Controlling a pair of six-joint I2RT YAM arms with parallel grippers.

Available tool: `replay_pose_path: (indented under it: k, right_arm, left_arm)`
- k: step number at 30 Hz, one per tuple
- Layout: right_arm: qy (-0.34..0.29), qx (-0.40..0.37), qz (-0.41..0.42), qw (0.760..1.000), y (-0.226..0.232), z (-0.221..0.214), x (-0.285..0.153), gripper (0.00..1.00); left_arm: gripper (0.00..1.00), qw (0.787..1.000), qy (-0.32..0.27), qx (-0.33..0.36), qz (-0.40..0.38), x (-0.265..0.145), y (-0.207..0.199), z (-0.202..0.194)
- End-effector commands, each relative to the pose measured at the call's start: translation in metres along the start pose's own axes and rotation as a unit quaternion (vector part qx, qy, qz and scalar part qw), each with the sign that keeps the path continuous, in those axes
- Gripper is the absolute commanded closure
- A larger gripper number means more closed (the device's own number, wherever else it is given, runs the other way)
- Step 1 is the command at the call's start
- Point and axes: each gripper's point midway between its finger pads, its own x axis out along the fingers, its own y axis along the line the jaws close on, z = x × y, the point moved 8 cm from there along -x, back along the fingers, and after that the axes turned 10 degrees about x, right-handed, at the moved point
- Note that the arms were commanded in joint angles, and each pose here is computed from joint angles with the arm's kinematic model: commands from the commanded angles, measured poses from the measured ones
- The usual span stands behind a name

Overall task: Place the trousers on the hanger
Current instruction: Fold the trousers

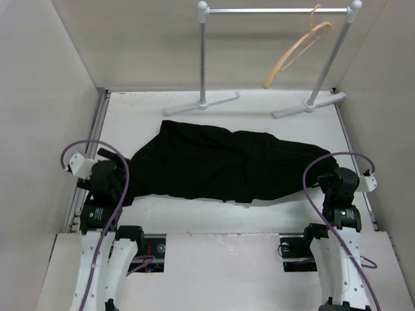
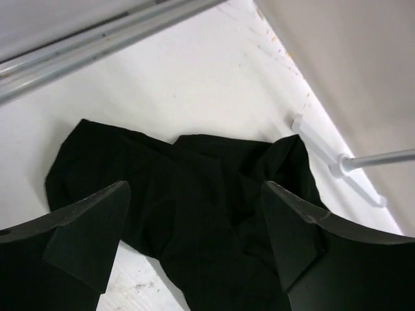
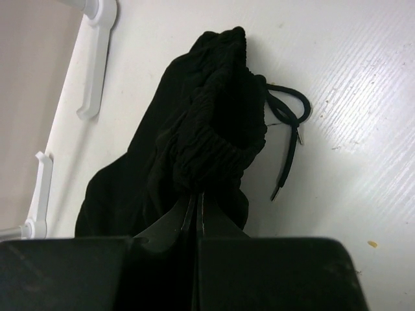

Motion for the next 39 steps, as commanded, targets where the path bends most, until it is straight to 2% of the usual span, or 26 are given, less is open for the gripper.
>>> replay_pose_path:
  k: [1, 5, 8, 10, 12, 13, 15, 16, 17, 18, 19, 21, 22, 23, 25, 26, 27, 29, 30, 31, 33, 35, 36, 37, 39]
  right_arm:
    - [-0.006, 0.012, 0.032, 0.999, 0.015, 0.009, -0.005, 0.98]
    - [0.001, 0.004, 0.029, 1.000, 0.013, 0.006, -0.004, 0.98]
    - [0.015, -0.005, 0.024, 1.000, 0.006, -0.002, -0.002, 0.97]
    - [0.025, -0.006, 0.029, 0.999, 0.006, -0.007, -0.004, 0.97]
    - [0.035, -0.006, 0.029, 0.999, 0.006, -0.012, -0.004, 0.97]
    - [0.038, -0.009, 0.026, 0.999, 0.005, -0.013, -0.003, 0.97]
    - [0.031, -0.012, 0.016, 0.999, 0.002, -0.012, -0.003, 0.96]
    - [0.024, -0.013, 0.015, 1.000, 0.002, -0.010, -0.003, 0.93]
    - [0.014, -0.014, 0.012, 1.000, 0.003, -0.008, -0.003, 0.88]
    - [0.004, -0.012, 0.015, 1.000, 0.005, -0.004, -0.004, 0.83]
    - [-0.007, -0.010, 0.016, 1.000, 0.007, -0.001, -0.004, 0.74]
    - [-0.029, -0.006, 0.022, 0.999, 0.016, 0.007, -0.003, 0.50]
    - [-0.039, -0.007, 0.027, 0.999, 0.021, 0.010, -0.002, 0.36]
    - [-0.048, -0.012, 0.031, 0.998, 0.026, 0.012, -0.002, 0.28]
    - [-0.067, -0.023, 0.033, 0.997, 0.036, 0.018, -0.003, 0.15]
    - [-0.075, -0.028, 0.032, 0.996, 0.040, 0.022, -0.004, 0.12]
    - [-0.085, -0.035, 0.033, 0.995, 0.045, 0.026, -0.006, 0.11]
    - [-0.100, -0.042, 0.049, 0.993, 0.058, 0.031, -0.013, 0.09]
    - [-0.096, -0.053, 0.059, 0.992, 0.065, 0.029, -0.015, 0.10]
    - [-0.083, -0.075, 0.071, 0.991, 0.072, 0.023, -0.016, 0.13]
    - [-0.042, -0.114, 0.094, 0.988, 0.083, 0.002, -0.017, 0.28]
    - [0.013, -0.156, 0.128, 0.979, 0.093, -0.031, -0.022, 0.49]
    - [0.032, -0.169, 0.139, 0.975, 0.095, -0.044, -0.025, 0.56]
    - [0.058, -0.184, 0.154, 0.969, 0.098, -0.061, -0.029, 0.59]
    - [0.109, -0.220, 0.181, 0.952, 0.101, -0.096, -0.038, 0.57]
  left_arm:
    - [0.18, 0.999, 0.024, 0.023, -0.006, 0.036, -0.025, -0.010]
    - [0.17, 0.997, 0.066, 0.027, 0.027, 0.083, -0.033, -0.037]
    - [0.19, 0.988, 0.133, 0.047, 0.058, 0.115, -0.022, -0.080]
    - [0.35, 0.979, 0.186, 0.043, 0.068, 0.124, -0.009, -0.109]
    - [0.69, 0.972, 0.221, 0.015, 0.073, 0.122, 0.009, -0.132]
    - [0.80, 0.972, 0.220, -0.001, 0.076, 0.117, 0.018, -0.135]
    - [0.82, 0.978, 0.189, -0.026, 0.082, 0.103, 0.032, -0.124]
    - [0.76, 0.983, 0.164, -0.033, 0.079, 0.094, 0.034, -0.110]
    - [0.63, 0.987, 0.136, -0.037, 0.070, 0.085, 0.031, -0.093]
    - [0.44, 0.992, 0.109, -0.032, 0.059, 0.075, 0.026, -0.073]
    - [0.26, 0.995, 0.083, -0.022, 0.047, 0.067, 0.019, -0.053]
    - [0.05, 0.998, 0.051, 0.000, 0.032, 0.057, 0.002, -0.024]
    - [0.03, 0.999, 0.048, 0.007, 0.021, 0.057, -0.009, -0.016]
    - [0.03, 0.999, 0.049, 0.017, 0.009, 0.060, -0.022, -0.014]
    - [0.04, 0.997, 0.056, 0.040, -0.028, 0.072, -0.056, -0.020]
    - [0.06, 0.994, 0.071, 0.064, -0.049, 0.078, -0.078, -0.028]
    - [0.13, 0.989, 0.090, 0.096, -0.067, 0.085, -0.099, -0.040]
    - [0.24, 0.976, 0.122, 0.148, -0.100, 0.095, -0.135, -0.062]
    - [0.35, 0.969, 0.138, 0.173, -0.114, 0.100, -0.150, -0.075]
    - [0.41, 0.962, 0.151, 0.191, -0.123, 0.105, -0.162, -0.086]
    - [0.42, 0.953, 0.169, 0.223, -0.118, 0.117, -0.172, -0.103]
    - [0.39, 0.947, 0.177, 0.247, -0.103, 0.130, -0.175, -0.114]
    - [0.37, 0.944, 0.178, 0.261, -0.095, 0.137, -0.176, -0.118]
    - [0.37, 0.940, 0.180, 0.275, -0.089, 0.143, -0.177, -0.122]
    - [0.36, 0.933, 0.181, 0.305, -0.068, 0.153, -0.175, -0.130]
